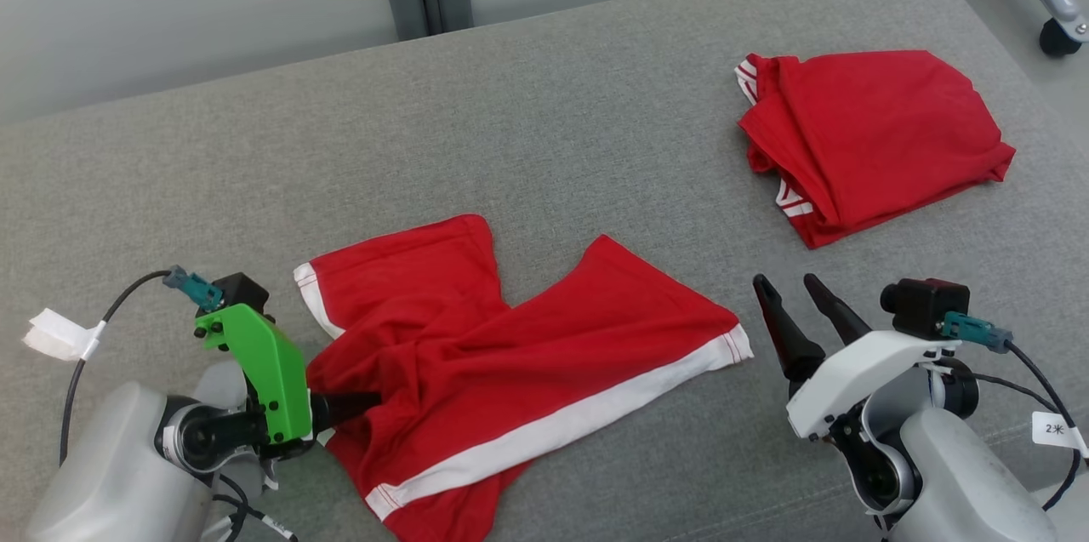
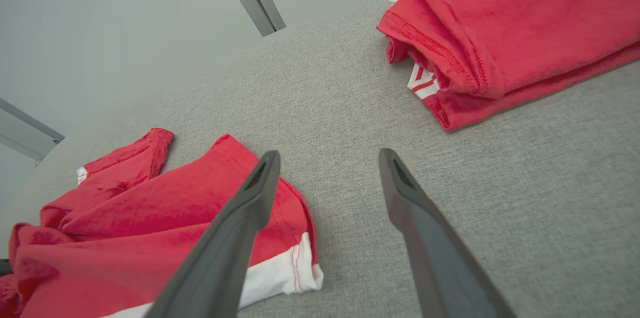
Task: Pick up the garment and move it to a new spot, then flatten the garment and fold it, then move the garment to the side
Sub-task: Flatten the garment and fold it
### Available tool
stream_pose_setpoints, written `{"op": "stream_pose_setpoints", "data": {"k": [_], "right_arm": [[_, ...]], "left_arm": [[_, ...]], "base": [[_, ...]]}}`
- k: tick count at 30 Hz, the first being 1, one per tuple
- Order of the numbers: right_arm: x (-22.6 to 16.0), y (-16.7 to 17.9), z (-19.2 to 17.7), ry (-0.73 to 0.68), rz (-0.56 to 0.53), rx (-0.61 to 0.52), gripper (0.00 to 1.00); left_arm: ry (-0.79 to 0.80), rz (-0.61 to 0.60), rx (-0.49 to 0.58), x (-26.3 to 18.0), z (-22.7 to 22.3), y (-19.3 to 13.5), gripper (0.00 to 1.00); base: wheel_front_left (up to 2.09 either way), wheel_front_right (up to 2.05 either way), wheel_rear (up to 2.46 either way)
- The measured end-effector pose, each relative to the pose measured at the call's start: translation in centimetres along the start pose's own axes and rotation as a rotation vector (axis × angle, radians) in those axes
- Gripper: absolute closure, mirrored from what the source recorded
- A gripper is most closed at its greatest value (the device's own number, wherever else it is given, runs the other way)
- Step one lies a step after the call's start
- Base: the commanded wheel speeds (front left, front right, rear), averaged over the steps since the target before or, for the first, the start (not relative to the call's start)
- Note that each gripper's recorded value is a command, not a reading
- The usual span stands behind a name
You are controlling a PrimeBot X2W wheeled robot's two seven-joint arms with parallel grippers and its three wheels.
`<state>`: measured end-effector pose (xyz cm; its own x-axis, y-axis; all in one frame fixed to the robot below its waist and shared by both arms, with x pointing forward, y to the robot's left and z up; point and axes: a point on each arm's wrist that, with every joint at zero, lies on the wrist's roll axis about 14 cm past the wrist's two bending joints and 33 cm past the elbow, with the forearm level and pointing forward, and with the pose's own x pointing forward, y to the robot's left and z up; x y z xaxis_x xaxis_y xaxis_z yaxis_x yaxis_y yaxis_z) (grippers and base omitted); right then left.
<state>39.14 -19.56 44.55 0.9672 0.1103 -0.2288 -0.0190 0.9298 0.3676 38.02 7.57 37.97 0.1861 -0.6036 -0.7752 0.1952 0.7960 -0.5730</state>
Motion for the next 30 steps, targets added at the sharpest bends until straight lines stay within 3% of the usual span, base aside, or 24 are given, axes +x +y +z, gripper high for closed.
{"op": "stream_pose_setpoints", "data": {"k": [2,3,5,6,14,30], "right_arm": [[0.0,-0.2,-0.3,0.008,-0.007,0.003,0.00],[0.1,-0.3,-0.2,0.008,-0.007,0.002,0.00],[0.1,-0.3,-0.3,0.009,-0.008,0.003,0.00],[0.1,-0.3,-0.4,0.013,-0.009,0.004,0.00],[0.0,-0.4,-0.4,0.009,-0.010,0.007,0.00],[-0.3,-1.3,0.4,-0.012,-0.025,-0.010,0.00]], "left_arm": [[0.023,0.000,0.000,0.5,-0.3,0.0,0.02],[0.026,-0.003,-0.001,0.6,-0.3,-0.1,0.51],[0.026,-0.001,-0.001,0.8,-0.3,0.0,0.79],[0.028,-0.001,-0.002,0.9,-0.3,0.0,1.00],[0.016,-0.012,0.022,0.3,-0.1,-0.6,1.00],[-0.432,0.066,0.190,-8.2,13.4,-0.9,1.00]], "base": [[0.00,0.00,0.00],[0.00,0.00,0.00],[0.00,0.00,0.00],[0.00,0.00,0.00],[0.00,0.00,0.00],[0.00,0.00,0.00]]}}
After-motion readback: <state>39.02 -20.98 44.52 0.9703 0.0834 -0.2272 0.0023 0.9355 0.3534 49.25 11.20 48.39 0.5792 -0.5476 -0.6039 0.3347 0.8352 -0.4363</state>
